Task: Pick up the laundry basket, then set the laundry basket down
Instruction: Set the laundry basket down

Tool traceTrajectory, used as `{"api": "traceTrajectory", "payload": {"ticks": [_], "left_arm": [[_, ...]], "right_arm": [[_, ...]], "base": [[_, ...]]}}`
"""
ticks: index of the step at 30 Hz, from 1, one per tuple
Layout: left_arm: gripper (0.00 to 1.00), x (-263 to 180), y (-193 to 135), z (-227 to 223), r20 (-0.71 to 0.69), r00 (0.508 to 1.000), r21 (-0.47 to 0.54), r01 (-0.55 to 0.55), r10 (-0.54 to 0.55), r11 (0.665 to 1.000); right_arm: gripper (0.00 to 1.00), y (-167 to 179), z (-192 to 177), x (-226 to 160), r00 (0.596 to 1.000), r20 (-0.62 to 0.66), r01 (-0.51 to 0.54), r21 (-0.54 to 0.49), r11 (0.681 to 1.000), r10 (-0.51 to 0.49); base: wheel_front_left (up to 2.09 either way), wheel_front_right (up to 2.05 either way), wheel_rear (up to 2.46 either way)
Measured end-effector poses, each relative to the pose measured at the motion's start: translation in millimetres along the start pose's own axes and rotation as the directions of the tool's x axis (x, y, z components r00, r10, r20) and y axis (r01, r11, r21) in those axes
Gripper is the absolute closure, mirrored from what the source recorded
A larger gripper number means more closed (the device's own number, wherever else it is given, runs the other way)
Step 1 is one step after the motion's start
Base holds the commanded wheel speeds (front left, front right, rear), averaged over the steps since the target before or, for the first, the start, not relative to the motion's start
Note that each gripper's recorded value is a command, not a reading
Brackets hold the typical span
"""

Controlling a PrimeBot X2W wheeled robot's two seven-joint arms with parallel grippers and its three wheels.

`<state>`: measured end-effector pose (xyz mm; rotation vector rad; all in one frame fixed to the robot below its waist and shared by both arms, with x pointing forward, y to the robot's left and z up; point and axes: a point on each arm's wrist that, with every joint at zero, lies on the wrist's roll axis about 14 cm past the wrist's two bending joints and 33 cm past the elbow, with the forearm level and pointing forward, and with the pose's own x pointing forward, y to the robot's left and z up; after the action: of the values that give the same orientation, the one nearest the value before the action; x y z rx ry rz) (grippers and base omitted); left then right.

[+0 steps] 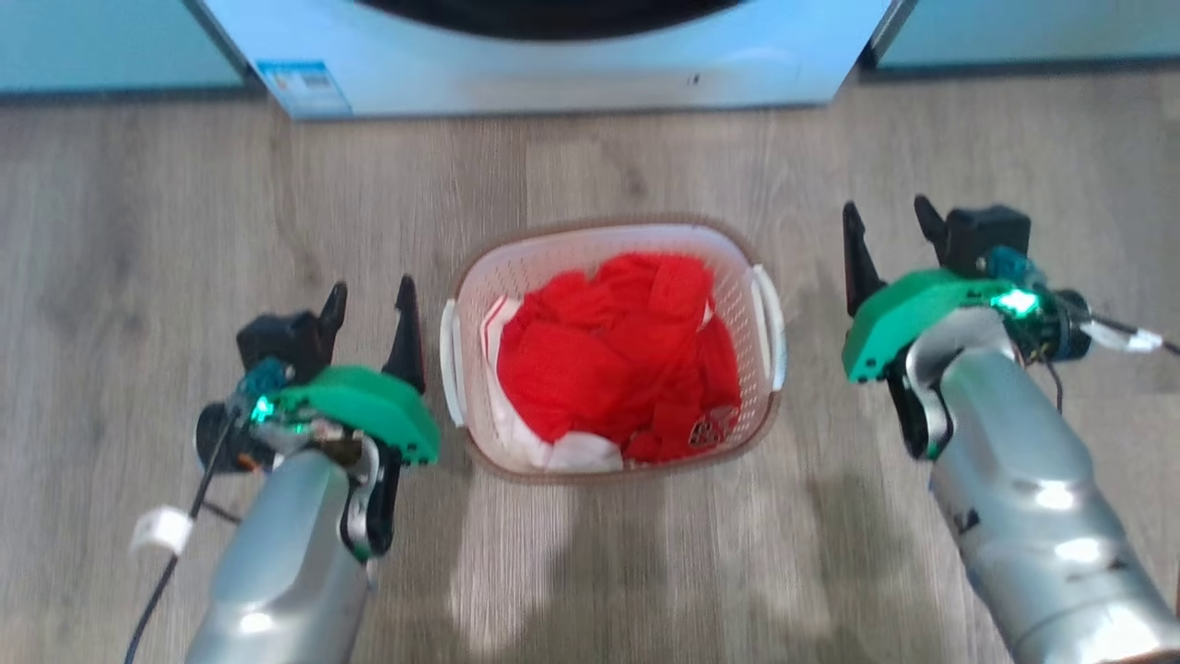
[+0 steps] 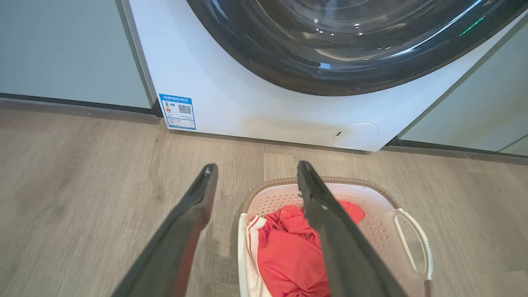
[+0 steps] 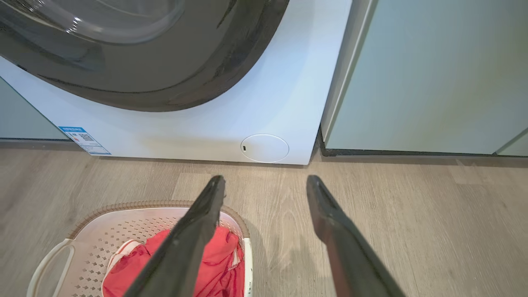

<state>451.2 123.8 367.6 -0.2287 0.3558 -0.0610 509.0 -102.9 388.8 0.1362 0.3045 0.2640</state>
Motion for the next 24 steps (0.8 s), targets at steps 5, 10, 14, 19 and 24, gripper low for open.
{"api": "traceTrajectory", "payload": {"ticks": [5,10,14,19,24], "left_arm": [[0.00,-27.2,-4.3,29.9,0.109,0.994,0.017,0.012,-0.014,1.000],[0.00,-57.3,-5.2,50.7,0.197,0.980,0.018,0.011,-0.015,1.000],[0.00,-79.4,-3.1,56.9,0.236,0.972,0.009,0.001,-0.003,1.000],[0.00,-100.6,-3.2,59.8,0.266,0.964,-0.002,-0.017,0.017,1.000],[0.00,-113.7,-3.8,60.7,0.281,0.959,-0.010,-0.027,0.029,1.000]], "right_arm": [[0.00,2.2,23.6,-31.3,0.997,0.080,0.014,0.003,1.000,-0.014],[0.00,7.1,33.4,-63.2,0.991,0.133,0.019,0.034,0.999,-0.024],[0.00,12.2,43.8,-84.7,0.983,0.185,0.016,0.032,0.999,-0.021],[0.00,20.1,57.8,-109.1,0.967,0.256,0.006,0.033,0.999,-0.014],[0.00,21.9,53.1,-127.5,0.963,0.267,0.011,0.040,0.999,-0.022]], "base": [[0.00,0.00,0.00],[0.00,0.00,0.00],[0.00,0.00,0.00],[0.00,0.00,0.00],[0.00,0.00,0.00]]}}
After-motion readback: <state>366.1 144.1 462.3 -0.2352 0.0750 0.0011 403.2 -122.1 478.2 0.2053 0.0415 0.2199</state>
